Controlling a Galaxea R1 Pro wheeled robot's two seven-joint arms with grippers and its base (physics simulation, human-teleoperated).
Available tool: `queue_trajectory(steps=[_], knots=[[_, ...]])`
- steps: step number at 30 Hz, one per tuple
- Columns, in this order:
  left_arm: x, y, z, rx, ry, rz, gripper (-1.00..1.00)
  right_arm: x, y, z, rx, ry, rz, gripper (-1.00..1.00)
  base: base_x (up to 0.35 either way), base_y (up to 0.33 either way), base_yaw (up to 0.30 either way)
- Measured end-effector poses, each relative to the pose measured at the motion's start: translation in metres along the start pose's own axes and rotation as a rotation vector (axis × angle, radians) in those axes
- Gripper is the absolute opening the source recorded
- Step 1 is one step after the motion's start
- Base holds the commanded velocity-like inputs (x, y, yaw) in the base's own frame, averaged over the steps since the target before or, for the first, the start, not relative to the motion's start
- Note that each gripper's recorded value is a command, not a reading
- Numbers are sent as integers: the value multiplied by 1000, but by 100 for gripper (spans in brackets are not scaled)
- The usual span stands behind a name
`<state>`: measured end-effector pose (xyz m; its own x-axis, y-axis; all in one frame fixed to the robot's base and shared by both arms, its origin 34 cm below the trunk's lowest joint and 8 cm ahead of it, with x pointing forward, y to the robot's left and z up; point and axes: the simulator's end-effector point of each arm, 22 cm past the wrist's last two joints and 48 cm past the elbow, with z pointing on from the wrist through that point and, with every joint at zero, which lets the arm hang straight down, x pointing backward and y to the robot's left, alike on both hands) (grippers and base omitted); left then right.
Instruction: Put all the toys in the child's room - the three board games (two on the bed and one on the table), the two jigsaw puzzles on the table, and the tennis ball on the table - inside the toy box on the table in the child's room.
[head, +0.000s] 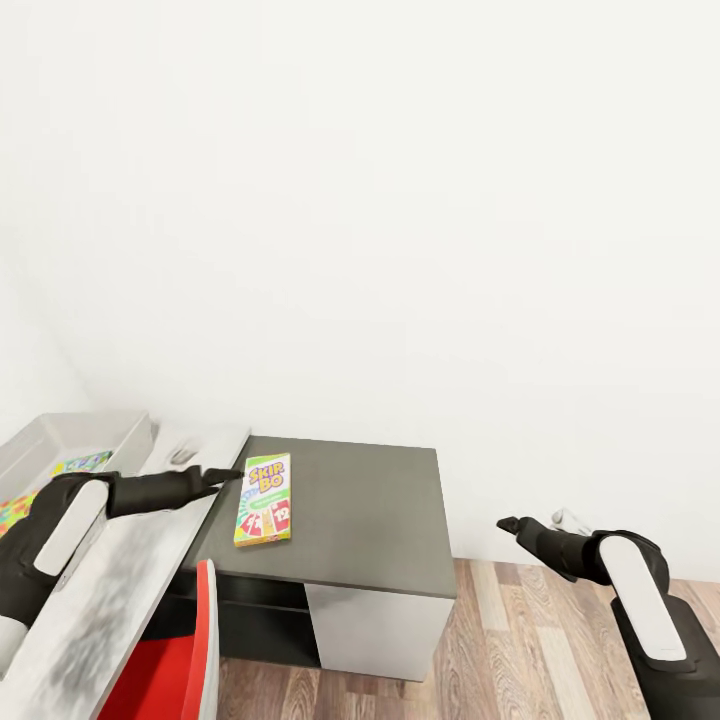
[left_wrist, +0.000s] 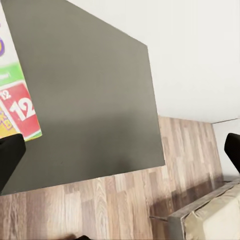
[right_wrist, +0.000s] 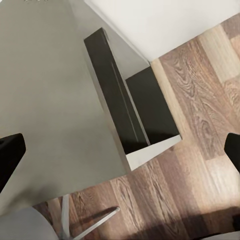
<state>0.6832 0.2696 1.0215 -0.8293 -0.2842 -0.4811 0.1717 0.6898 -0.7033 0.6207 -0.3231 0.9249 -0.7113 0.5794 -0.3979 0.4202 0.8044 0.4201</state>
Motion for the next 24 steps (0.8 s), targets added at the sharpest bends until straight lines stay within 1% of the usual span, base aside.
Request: queue_trajectory(steps=[4, 6, 7, 9, 10, 11, 12, 13, 14, 15, 16, 17, 18, 19, 20, 21, 22, 24], knots=[[-10, -12, 16, -14, -16, 10, 100, 0, 0, 0, 0, -1, -1, 100, 0, 0, 0], [-17, -16, 22, -34, -26, 16, 100, 0, 0, 0, 0, 0, -2, 100, 0, 0, 0], [-21, -16, 27, -55, -33, 18, 100, 0, 0, 0, 0, 0, -2, 100, 0, 0, 0], [-27, -14, 39, -123, -44, 18, 100, 0, -1, 0, 1, 0, -3, 100, 0, 0, 0], [-27, -12, 45, -161, -46, 15, 100, 0, -1, -1, 1, 0, -3, 100, 0, 0, 0], [-27, -10, 49, -183, -47, 12, 100, 0, -1, -1, 1, -1, -4, 100, 0, 0, 0], [-24, -7, 56, -224, -46, 4, 100, 0, -1, -1, 1, -1, -4, 100, 0, 0, 0], [-22, -5, 60, -247, -44, 0, 100, 1, -1, -1, 2, -2, -5, 100, 0, 0, 0], [-17, 1, 67, -291, -37, -11, 100, 0, -2, -1, 2, -2, -5, 100, 0, 0, 0], [-14, 6, 71, -316, -34, -19, 100, 1, -2, -2, 3, -2, -5, 100, 0, 0, 0], [-7, 17, 78, -364, -33, -37, 100, 1, -3, -2, 4, -2, -5, 100, 0, 0, 0], [-4, 24, 81, -387, -37, -47, 100, 1, -3, -2, 4, -3, -5, 100, 0, 0, 0], [1, 36, 87, -429, -52, -68, 100, 1, -3, -2, 4, -3, -5, 100, 0, 0, 0], [3, 43, 89, -449, -62, -80, 100, 1, -3, -2, 4, -3, -6, 100, 0, 0, 0], [8, 57, 93, -486, -80, -99, 100, 1, -3, -2, 5, -3, -6, 100, 0, 0, 0], [11, 64, 95, -506, -89, -108, 100, 1, -3, -2, 5, -3, -6, 100, 0, 0, 0], [17, 77, 98, -544, -100, -115, 100, 1, -3, -2, 4, -2, -5, 100, 0, 0, 0], [22, 87, 100, -579, -111, -112, 100, 2, -3, -2, 4, -2, -6, 100, 0, 0, 0]])
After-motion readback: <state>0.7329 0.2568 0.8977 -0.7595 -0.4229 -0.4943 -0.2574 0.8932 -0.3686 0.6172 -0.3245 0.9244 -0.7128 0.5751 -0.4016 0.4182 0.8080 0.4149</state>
